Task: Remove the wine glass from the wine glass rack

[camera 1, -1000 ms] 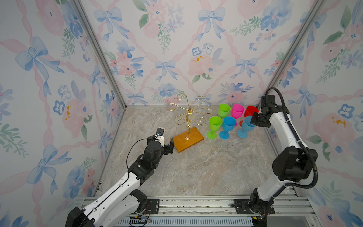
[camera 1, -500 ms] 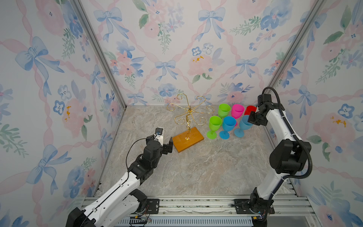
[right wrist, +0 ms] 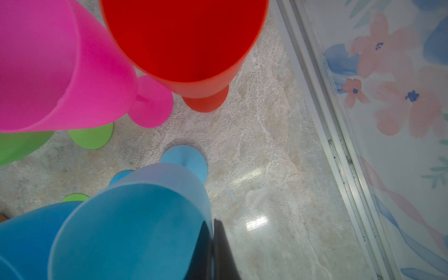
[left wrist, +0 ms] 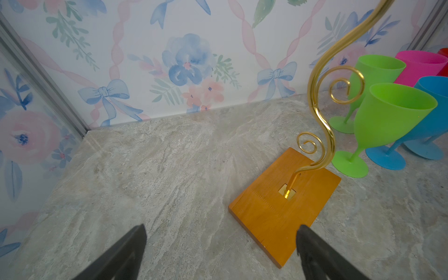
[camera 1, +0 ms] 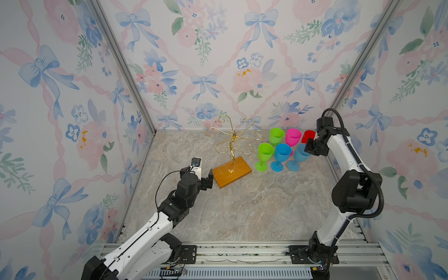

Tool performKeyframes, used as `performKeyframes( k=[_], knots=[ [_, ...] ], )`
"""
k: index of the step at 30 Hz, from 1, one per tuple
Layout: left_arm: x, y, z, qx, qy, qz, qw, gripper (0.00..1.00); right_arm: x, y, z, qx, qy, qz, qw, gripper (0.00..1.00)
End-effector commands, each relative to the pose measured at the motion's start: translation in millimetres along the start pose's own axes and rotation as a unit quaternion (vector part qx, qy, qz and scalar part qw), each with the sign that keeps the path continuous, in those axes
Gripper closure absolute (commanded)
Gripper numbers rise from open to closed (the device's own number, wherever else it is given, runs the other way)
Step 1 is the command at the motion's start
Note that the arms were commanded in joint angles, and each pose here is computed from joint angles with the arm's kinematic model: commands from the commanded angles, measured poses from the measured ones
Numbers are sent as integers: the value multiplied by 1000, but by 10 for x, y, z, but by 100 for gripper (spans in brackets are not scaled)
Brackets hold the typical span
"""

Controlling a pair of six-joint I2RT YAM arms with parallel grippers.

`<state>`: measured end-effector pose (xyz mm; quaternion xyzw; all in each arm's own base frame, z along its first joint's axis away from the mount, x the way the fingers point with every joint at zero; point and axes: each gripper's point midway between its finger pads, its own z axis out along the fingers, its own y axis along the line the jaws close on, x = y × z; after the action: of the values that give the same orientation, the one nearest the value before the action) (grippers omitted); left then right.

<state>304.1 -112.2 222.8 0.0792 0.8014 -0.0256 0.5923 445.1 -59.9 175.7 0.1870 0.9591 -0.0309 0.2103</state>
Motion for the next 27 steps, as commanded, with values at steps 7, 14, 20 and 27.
performKeyframes(
  k=[7, 14, 20, 27],
  knots=[
    [60, 43, -5, -6, 6, -9, 1000, 2, 54, 82, 49, -7, 8, -10, 1000, 97],
    [55, 50, -10, -7, 4, -10, 1000, 2, 42, 82, 13, -9, 3, -9, 1000, 91],
    [49, 68, 14, -9, 6, -11, 1000, 2, -22, 110, -141, -21, -13, -8, 1000, 82],
    [-43, 192, 81, -10, -4, -34, 999, 2, -74, 177, -485, -55, -51, -8, 997, 56]
  ],
)
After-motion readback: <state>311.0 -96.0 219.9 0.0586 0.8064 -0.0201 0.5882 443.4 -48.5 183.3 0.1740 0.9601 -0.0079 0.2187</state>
